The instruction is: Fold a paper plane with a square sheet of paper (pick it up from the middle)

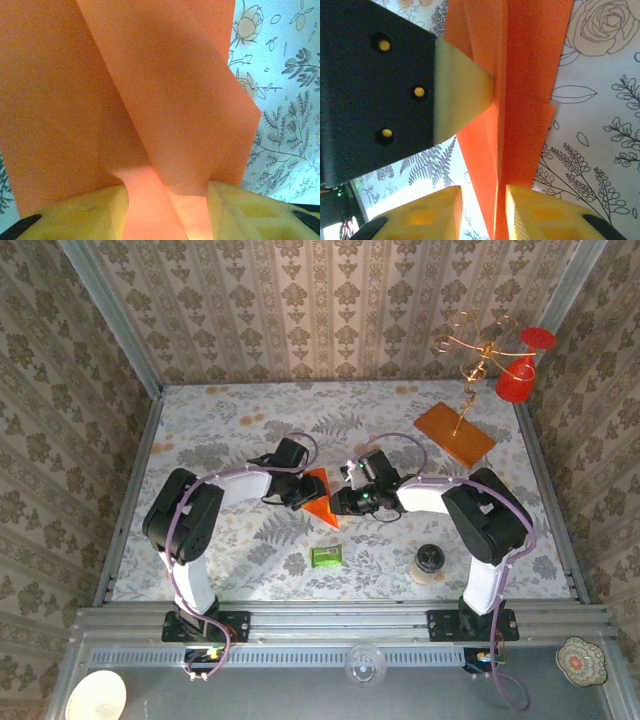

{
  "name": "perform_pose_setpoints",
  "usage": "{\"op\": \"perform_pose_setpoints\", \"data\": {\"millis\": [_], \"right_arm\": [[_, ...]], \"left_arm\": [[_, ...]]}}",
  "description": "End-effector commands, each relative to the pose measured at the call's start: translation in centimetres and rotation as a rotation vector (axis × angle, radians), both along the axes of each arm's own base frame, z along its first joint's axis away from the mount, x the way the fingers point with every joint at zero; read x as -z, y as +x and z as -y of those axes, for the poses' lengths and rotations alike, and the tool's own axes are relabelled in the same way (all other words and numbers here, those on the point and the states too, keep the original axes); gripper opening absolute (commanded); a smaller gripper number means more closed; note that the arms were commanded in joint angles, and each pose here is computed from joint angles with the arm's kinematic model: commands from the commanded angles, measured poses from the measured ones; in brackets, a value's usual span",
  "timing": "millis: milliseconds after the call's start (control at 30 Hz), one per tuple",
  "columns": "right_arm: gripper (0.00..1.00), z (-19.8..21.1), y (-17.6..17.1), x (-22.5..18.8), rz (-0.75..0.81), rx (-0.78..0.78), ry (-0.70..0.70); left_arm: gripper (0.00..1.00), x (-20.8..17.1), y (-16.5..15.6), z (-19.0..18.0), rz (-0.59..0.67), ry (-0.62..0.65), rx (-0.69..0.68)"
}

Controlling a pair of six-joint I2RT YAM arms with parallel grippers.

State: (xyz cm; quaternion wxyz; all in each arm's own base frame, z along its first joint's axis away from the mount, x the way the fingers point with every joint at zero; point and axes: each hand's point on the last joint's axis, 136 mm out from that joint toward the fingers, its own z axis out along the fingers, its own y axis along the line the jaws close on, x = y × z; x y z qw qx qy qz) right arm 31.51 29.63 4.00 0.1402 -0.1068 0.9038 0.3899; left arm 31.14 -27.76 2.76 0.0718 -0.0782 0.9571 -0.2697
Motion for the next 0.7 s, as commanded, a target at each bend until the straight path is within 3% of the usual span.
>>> {"op": "perform_pose_setpoints", "data": {"millis": [0, 667], "right_arm": [[0.30, 0.4, -0.3, 0.0, -0.029, 0.022, -0.003], [0.24, 0.8, -2.6, 2.0, -0.139, -0.016, -0.032]], "left_arm": [[0.48, 3.9, -2.8, -2.5, -0.115, 0.152, 0.017], [0.49, 4.1, -3.1, -2.7, -0.130, 0.164, 0.019]]}}
